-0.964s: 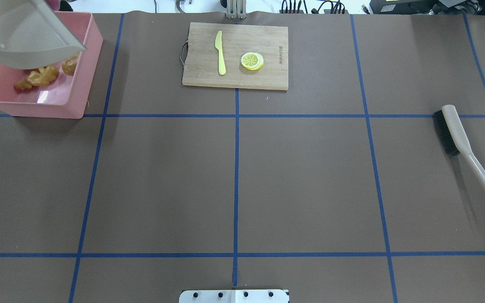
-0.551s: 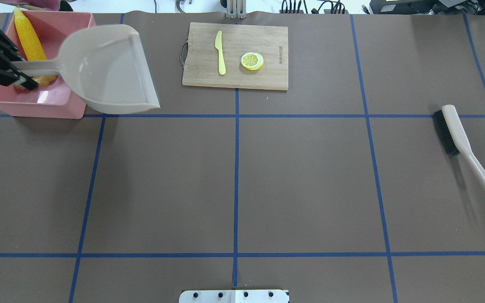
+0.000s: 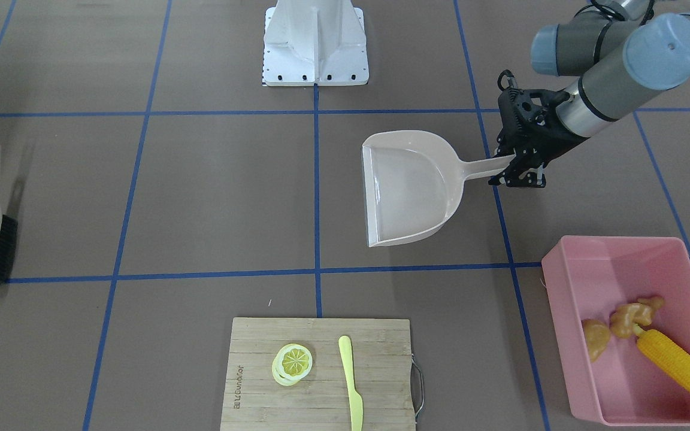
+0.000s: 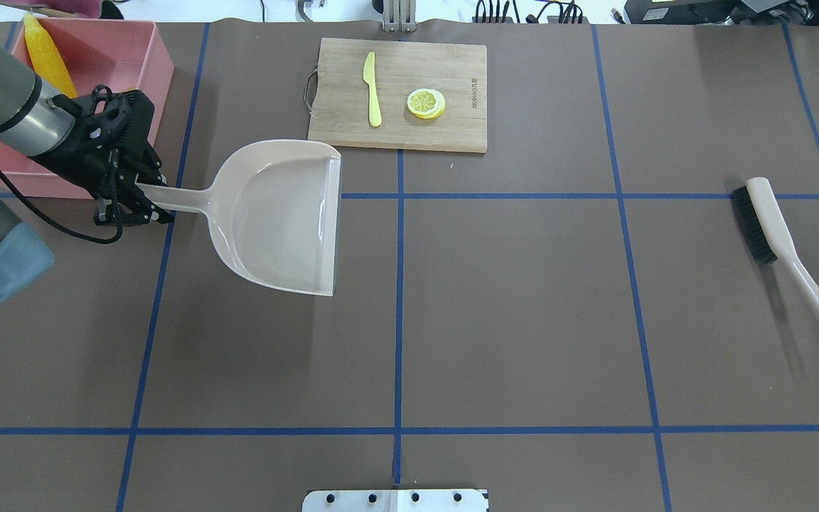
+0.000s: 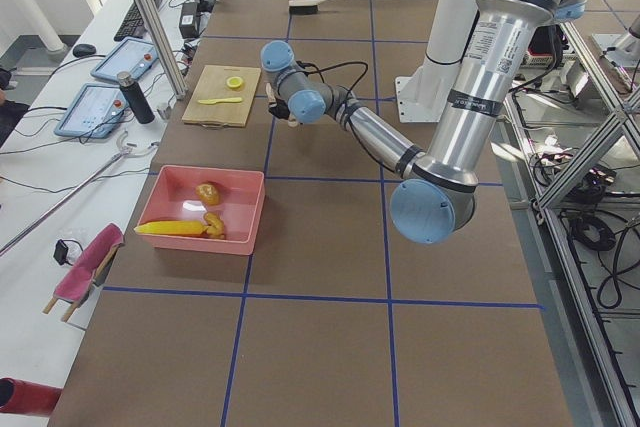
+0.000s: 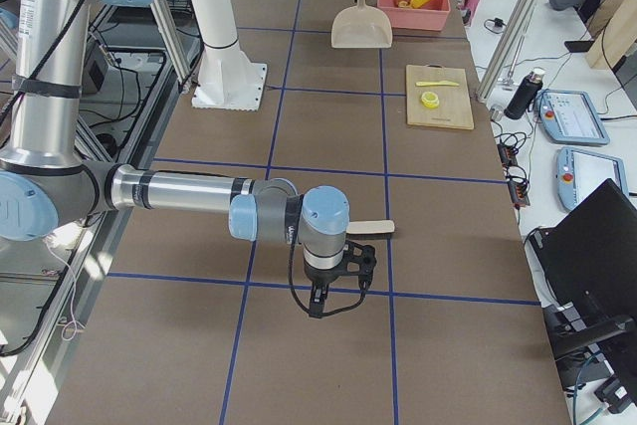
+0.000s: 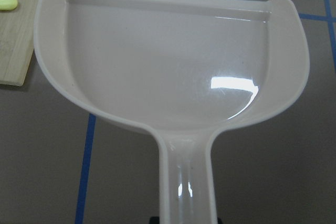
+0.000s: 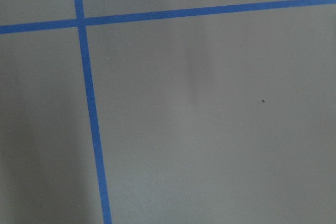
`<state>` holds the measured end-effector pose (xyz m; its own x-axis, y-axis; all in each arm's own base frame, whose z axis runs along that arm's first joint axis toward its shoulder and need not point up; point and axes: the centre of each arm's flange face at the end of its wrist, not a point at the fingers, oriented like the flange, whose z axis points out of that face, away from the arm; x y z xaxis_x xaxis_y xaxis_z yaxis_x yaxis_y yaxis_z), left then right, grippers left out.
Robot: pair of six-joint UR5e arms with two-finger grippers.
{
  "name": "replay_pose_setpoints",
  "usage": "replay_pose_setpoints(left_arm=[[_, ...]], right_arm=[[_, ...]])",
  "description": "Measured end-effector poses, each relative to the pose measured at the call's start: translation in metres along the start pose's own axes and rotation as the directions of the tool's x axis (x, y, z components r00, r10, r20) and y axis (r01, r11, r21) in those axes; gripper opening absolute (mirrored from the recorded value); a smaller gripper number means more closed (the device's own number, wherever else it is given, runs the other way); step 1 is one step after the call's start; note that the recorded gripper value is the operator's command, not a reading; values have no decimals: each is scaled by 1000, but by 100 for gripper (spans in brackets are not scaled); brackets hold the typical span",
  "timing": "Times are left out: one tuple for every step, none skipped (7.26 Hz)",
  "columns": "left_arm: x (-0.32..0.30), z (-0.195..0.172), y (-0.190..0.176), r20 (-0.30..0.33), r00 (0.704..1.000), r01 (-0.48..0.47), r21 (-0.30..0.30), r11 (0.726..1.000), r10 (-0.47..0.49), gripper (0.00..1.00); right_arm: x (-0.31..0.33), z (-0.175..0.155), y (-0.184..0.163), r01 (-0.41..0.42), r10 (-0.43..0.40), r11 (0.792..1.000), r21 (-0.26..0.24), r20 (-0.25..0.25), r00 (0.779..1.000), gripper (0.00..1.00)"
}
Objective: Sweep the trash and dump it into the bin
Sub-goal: 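Lower the empty dustpan onto the table with the left gripper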
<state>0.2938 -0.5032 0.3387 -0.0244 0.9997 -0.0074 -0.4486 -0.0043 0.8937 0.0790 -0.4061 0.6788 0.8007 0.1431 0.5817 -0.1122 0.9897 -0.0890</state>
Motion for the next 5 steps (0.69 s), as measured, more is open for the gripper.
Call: replay_pose_setpoints(left_arm=[[6,11,13,5,1000,-15,1,1000,15,0],[12,20,21,-4,1000,-11,-4,1000,11,0],[17,28,29,-18,1000,13,-12,1000,-13,0],[20,37,34,-32,999,38,-23,999,-39,0],[22,47,40,-46,997,54,-35,998,-56,0]], right_arm=[[3,3,0,-7,7,1000,-6,-1,1000,100],[7,9,0,-16,16,1000,-17,-3,1000,100],[10,14,-2,-21,21,1000,-24,-3,1000,100],[9,14,-9,-10,10,1000,-14,-1,1000,100],[6,11,-14,10,-10,1000,6,5,1000,100]])
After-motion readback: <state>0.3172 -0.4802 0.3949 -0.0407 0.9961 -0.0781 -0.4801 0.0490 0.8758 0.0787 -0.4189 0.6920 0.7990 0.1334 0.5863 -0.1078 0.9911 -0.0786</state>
